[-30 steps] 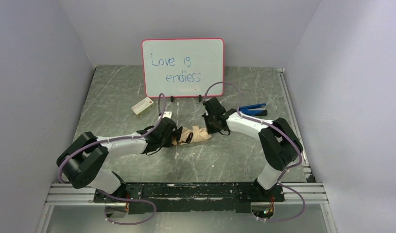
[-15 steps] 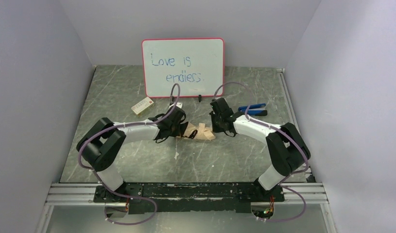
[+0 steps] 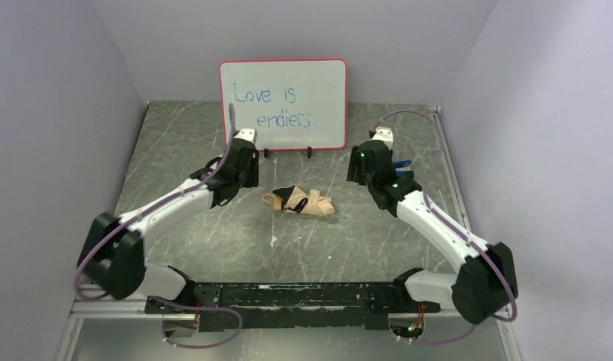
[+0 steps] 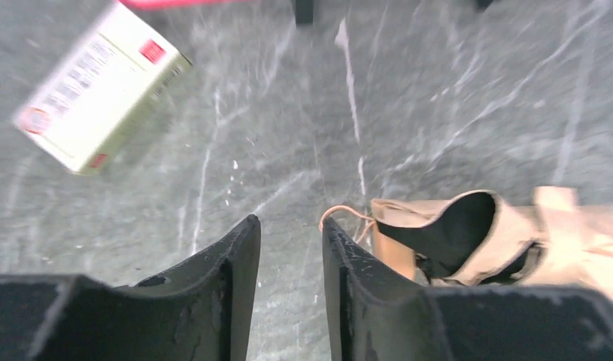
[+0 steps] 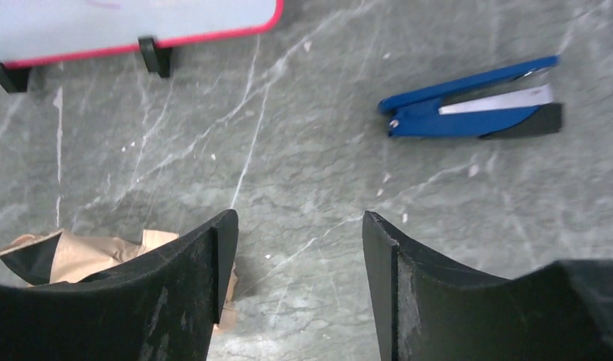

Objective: Put away the umbrella

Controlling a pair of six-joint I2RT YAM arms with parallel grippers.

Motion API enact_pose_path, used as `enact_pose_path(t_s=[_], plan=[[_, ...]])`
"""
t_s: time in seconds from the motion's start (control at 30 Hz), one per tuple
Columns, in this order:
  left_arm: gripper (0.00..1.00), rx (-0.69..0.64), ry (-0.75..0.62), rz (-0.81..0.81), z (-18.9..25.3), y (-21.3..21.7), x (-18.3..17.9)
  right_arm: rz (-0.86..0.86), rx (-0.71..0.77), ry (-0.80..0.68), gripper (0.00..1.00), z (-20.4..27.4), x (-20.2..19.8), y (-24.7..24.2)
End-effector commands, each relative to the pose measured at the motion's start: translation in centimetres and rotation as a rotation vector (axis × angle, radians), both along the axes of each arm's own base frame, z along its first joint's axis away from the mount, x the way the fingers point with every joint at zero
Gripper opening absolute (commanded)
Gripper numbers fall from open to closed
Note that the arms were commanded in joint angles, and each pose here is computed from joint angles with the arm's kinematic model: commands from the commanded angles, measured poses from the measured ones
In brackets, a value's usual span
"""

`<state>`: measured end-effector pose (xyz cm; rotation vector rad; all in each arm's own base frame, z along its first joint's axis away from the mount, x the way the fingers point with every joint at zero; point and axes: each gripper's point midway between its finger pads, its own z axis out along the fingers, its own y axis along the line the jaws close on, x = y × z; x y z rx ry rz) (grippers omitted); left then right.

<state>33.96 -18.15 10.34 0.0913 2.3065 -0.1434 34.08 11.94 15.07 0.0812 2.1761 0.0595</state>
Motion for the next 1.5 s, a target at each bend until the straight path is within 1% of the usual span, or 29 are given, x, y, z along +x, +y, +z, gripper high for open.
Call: enact_pose_path(t_s=[0.0,0.07,0.1,0.13,0.17,0.2,0.23,0.27,0.3,0.37,0.5,0.57,0.7,0.83,1.0,1.13,1.47], plan=[[0.44,0.013,-0.187,0.006,7.9,2.2,-0.1,-0.064,-0.064,-0.084,0.68,2.8,-0.9,-2.9],[0.49,-0.002,-0.242,-0.008,10.3,2.8,-1.0,-0.064,-0.054,-0.107,0.77,4.3,-1.5,-3.2],[0.51,-0.01,-0.264,-0.017,11.3,3.1,-1.5,-0.054,-0.048,-0.117,0.9,5.1,-1.7,-3.2],[0.54,-0.016,-0.279,-0.029,12.0,3.4,-2.2,-0.031,-0.04,-0.13,0.99,5.9,-1.9,-2.9],[0.57,-0.025,-0.299,-0.035,12.8,3.8,-2.8,-0.015,-0.029,-0.139,1.0,6.5,-2.2,-2.8],[0.63,-0.032,-0.31,-0.044,13.3,4.1,-3.5,-0.008,-0.008,-0.149,1.0,7.0,-2.6,-2.7],[0.73,-0.046,-0.325,-0.048,13.8,4.4,-4.2,0.001,0.009,-0.161,1.0,7.5,-2.9,-2.6],[0.79,-0.059,-0.337,-0.055,14.1,4.8,-5.0,0.022,0.018,-0.175,1.0,7.9,-3.3,-2.5],[0.83,-0.072,-0.348,-0.064,14.3,5.0,-5.7,0.029,0.028,-0.188,1.0,8.4,-3.8,-2.6],[0.96,-0.092,-0.359,-0.078,14.3,5.6,-7.1,0.033,0.054,-0.22,1.0,9.2,-4.6,-2.8],[0.97,-0.131,-0.413,-0.086,14.5,6.6,-9.2,0.047,0.101,-0.282,1.0,10.4,-6.0,-3.1],[0.97,-0.139,-0.428,-0.075,14.5,7.1,-9.7,0.046,0.118,-0.299,1.0,10.6,-6.4,-3.2],[0.97,-0.123,-0.461,0.013,15.1,9.0,-9.9,0.026,0.134,-0.311,1.0,10.9,-7.1,-3.7],[0.97,-0.102,-0.474,0.103,15.2,10.6,-9.9,-0.05,0.135,-0.339,1.0,11.7,-7.6,-5.2],[0.97,-0.096,-0.47,0.115,15.0,10.7,-9.7,-0.043,0.137,-0.387,1.0,13.1,-7.9,-5.5],[0.97,-0.085,-0.463,0.145,14.7,11.1,-9.5,-0.039,0.133,-0.393,1.0,13.6,-7.6,-5.4],[0.97,-0.079,-0.463,0.158,14.4,11.3,-9.3,-0.06,0.152,-0.376,1.0,12.7,-7.0,-5.1]])
